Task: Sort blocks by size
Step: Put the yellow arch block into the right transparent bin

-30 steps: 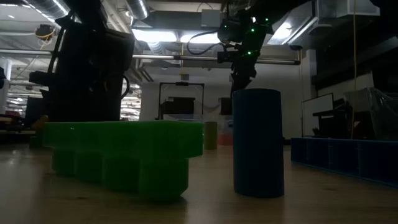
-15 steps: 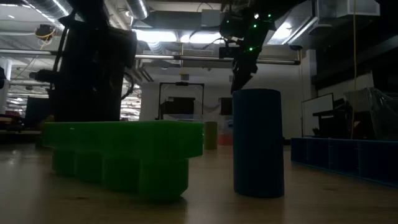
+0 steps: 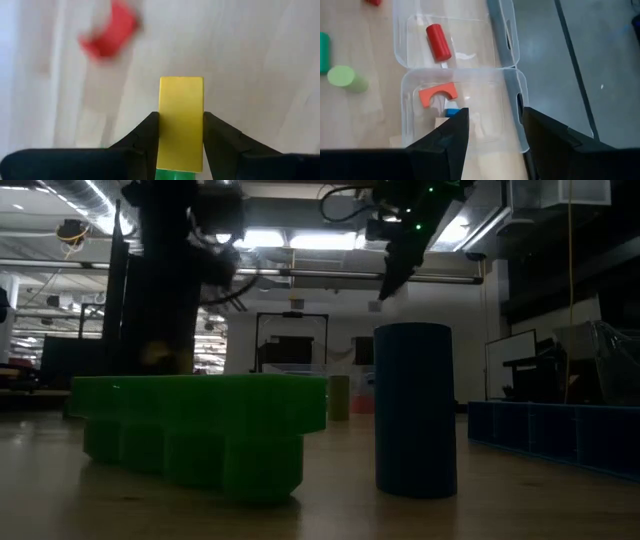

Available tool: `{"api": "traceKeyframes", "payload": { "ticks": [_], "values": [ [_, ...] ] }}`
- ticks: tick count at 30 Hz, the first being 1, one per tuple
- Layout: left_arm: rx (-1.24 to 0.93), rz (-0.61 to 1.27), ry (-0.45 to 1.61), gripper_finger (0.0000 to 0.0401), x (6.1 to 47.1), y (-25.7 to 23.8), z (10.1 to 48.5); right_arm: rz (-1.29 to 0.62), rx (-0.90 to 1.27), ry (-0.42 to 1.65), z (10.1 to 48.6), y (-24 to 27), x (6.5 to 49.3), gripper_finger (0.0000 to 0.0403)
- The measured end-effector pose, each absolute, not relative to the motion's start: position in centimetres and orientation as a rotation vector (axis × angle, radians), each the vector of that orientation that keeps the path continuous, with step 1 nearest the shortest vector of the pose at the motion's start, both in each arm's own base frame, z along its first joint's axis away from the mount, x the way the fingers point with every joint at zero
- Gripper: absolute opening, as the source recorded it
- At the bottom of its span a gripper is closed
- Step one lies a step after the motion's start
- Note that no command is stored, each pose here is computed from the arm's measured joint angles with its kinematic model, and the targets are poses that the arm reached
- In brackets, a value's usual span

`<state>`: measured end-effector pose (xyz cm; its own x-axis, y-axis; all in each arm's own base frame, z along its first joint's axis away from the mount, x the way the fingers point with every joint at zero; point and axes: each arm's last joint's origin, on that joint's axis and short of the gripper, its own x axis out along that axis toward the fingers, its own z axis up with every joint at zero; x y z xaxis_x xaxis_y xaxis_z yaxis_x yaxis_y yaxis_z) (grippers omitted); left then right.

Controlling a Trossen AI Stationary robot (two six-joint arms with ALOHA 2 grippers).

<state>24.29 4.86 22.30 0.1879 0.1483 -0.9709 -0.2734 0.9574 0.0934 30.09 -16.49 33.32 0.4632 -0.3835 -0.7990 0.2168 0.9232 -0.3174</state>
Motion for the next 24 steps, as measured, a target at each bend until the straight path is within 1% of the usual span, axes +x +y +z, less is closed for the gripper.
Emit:
{"api": "traceKeyframes", "payload": {
  "ticks": [8, 11, 14, 17, 22, 24],
  "values": [
    [-0.035, 0.299, 0.837, 0.0112, 29.0, 6.4, 24.6, -0.357, -0.161, 1.078, 34.1, -15.7, 28.5, 0.0186],
    [-0.026, 0.315, 0.684, 0.0114, 31.0, 7.3, 24.5, -0.358, -0.162, 1.069, 34.7, -15.4, 28.0, 0.0186],
    [0.014, 0.314, 0.584, 0.0115, 33.1, 8.1, 23.3, -0.367, -0.137, 1.053, 35.4, -14.9, 27.3, 0.0186],
    [0.035, 0.331, 0.488, 0.0115, 35.0, 9.3, 21.8, -0.365, -0.054, 1.043, 35.9, -14.3, 26.4, 0.0186],
    [0.05, 0.389, 0.306, 0.0115, 37.0, 11.7, 19.9, -0.292, 0.138, 1.053, 36.3, -13.2, 25.1, 0.0186],
    [0.051, 0.41, 0.263, 0.0115, 37.3, 12.6, 19.2, -0.248, 0.202, 1.051, 36.3, -12.7, 25.1, 0.0186]
  ]
}}
